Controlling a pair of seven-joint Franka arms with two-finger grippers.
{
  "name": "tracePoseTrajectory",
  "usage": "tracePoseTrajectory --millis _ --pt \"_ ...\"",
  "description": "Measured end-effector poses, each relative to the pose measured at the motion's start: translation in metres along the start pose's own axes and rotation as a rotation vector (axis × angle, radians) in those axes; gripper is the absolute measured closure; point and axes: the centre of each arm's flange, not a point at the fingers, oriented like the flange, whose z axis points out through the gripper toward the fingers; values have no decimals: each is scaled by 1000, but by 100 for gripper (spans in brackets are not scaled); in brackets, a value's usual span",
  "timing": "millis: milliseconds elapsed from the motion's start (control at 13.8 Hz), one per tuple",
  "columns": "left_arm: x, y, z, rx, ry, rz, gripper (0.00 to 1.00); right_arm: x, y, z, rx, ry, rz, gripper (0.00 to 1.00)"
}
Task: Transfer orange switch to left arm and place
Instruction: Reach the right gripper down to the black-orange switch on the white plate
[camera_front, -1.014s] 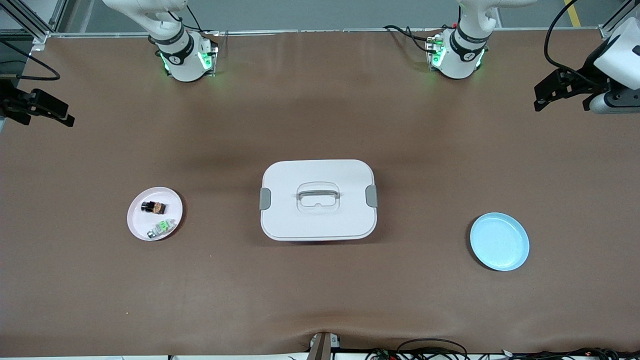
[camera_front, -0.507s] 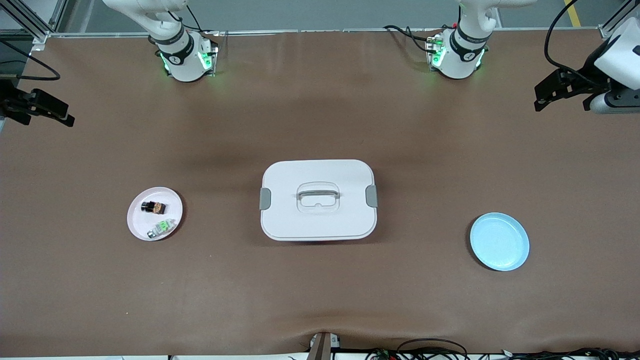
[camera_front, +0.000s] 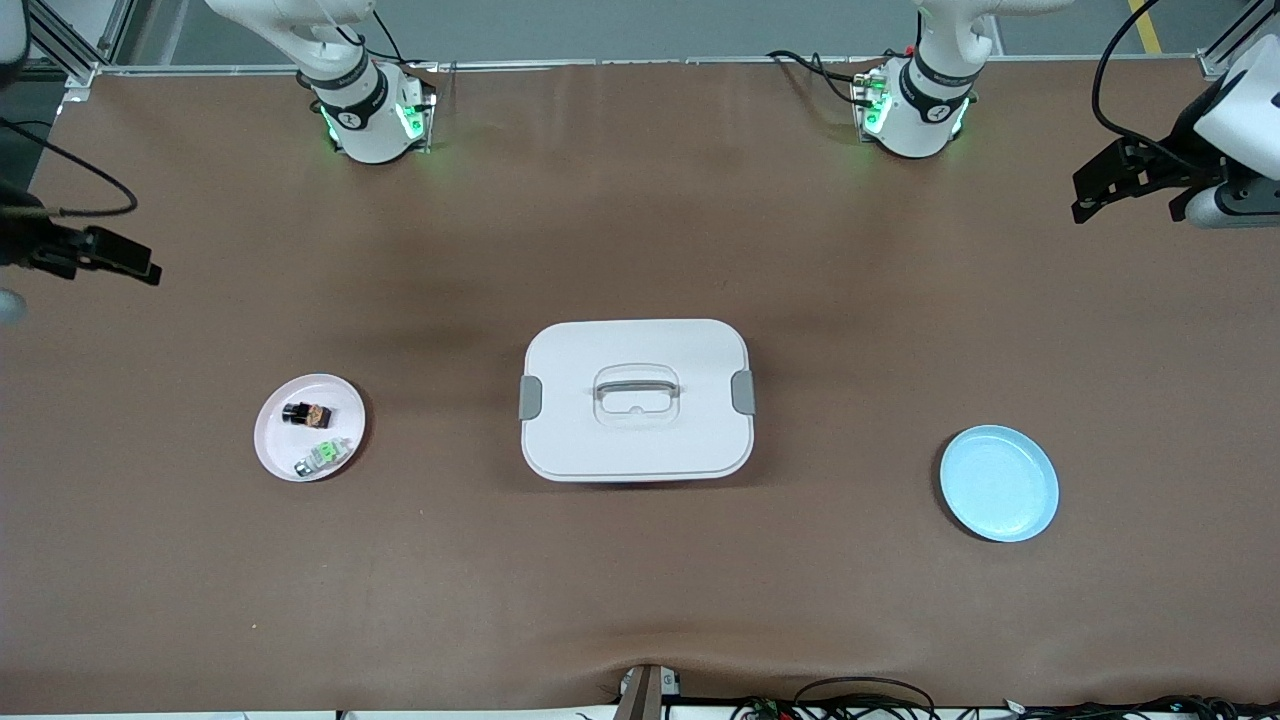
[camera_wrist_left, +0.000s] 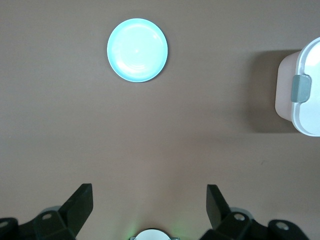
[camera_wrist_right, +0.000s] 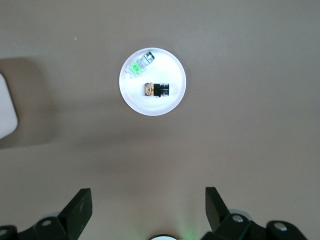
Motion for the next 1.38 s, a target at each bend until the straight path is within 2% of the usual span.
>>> tracePoseTrajectory --millis 217,580,870,1087,1377 --pt "0 -1 -1 0 1 -1 0 26 -2 44 -4 -77 -1 0" --pt "0 -4 -1 0 -1 -8 0 62 4 93 -4 -92 8 0" --pt "2 -4 2 0 -7 -9 0 81 6 118 -2 -46 14 0" --pt "4 -5 5 0 -14 -10 0 94 6 171 -1 -8 14 0" --pt "4 -7 5 0 -14 -15 0 91 7 236 0 36 22 0"
